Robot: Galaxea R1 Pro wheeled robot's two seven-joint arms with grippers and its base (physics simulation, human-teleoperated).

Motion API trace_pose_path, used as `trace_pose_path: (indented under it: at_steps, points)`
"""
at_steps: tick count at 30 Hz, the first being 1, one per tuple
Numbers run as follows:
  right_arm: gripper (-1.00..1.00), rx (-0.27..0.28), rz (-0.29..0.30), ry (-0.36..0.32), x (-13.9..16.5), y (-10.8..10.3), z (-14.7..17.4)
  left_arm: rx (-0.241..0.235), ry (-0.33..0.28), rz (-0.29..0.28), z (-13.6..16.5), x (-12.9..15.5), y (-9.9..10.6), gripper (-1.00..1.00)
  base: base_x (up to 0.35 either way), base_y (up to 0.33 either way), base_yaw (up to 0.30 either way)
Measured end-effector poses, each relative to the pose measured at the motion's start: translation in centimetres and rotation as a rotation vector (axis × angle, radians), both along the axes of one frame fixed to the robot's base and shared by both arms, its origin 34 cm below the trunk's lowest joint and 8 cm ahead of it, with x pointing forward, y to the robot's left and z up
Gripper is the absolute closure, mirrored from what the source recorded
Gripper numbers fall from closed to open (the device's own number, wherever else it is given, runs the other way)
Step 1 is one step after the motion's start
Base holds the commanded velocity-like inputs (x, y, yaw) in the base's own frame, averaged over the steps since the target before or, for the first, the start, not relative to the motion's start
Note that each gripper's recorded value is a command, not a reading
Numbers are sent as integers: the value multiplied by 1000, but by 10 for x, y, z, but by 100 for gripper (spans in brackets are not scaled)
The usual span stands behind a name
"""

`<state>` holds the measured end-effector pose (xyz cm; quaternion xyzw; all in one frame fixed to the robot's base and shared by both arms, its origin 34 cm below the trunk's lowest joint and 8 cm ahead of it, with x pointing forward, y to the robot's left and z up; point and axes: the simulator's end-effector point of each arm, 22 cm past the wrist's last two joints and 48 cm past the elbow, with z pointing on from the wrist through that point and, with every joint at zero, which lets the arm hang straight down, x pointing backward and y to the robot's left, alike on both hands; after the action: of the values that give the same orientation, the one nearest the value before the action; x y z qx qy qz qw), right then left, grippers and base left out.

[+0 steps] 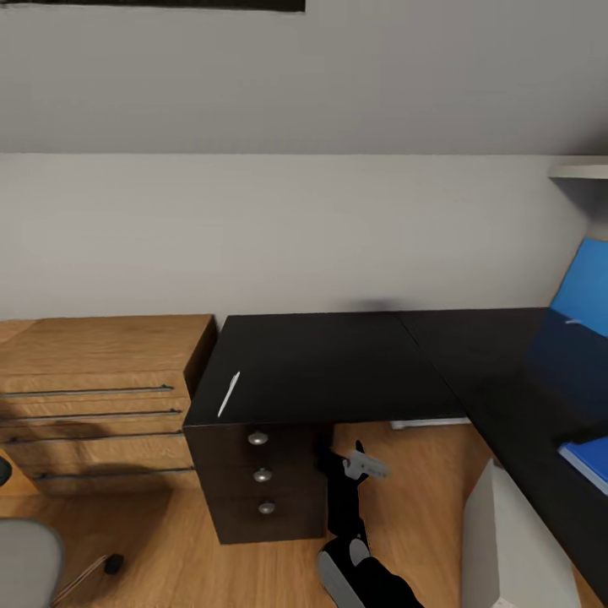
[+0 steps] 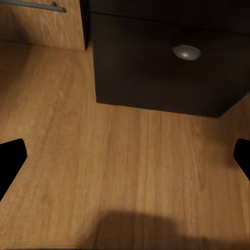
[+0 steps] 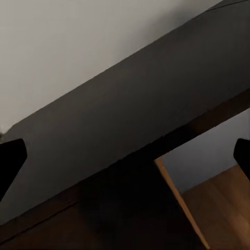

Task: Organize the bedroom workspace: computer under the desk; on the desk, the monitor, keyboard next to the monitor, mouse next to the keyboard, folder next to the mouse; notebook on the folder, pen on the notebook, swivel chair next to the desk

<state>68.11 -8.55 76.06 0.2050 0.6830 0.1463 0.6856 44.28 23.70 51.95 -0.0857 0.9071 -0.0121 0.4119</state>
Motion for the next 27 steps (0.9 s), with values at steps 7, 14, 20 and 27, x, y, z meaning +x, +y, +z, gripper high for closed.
trace_pose_path:
  at_steps: [7,14,20,27]
  points:
    - [-100,-1,-1,-3,1,0,3,2,-3,2,1,1,1,-100,0,0,280]
    - [-100,-31,11,34,2,2,-4,3,-5,2,1,1,2,-100,0,0,285]
    - [-100,-58,14,78,1,2,-13,4,-4,3,1,1,2,-100,0,0,288]
    - [-100,-131,62,133,0,11,-25,4,-4,2,1,1,2,-100,0,0,291]
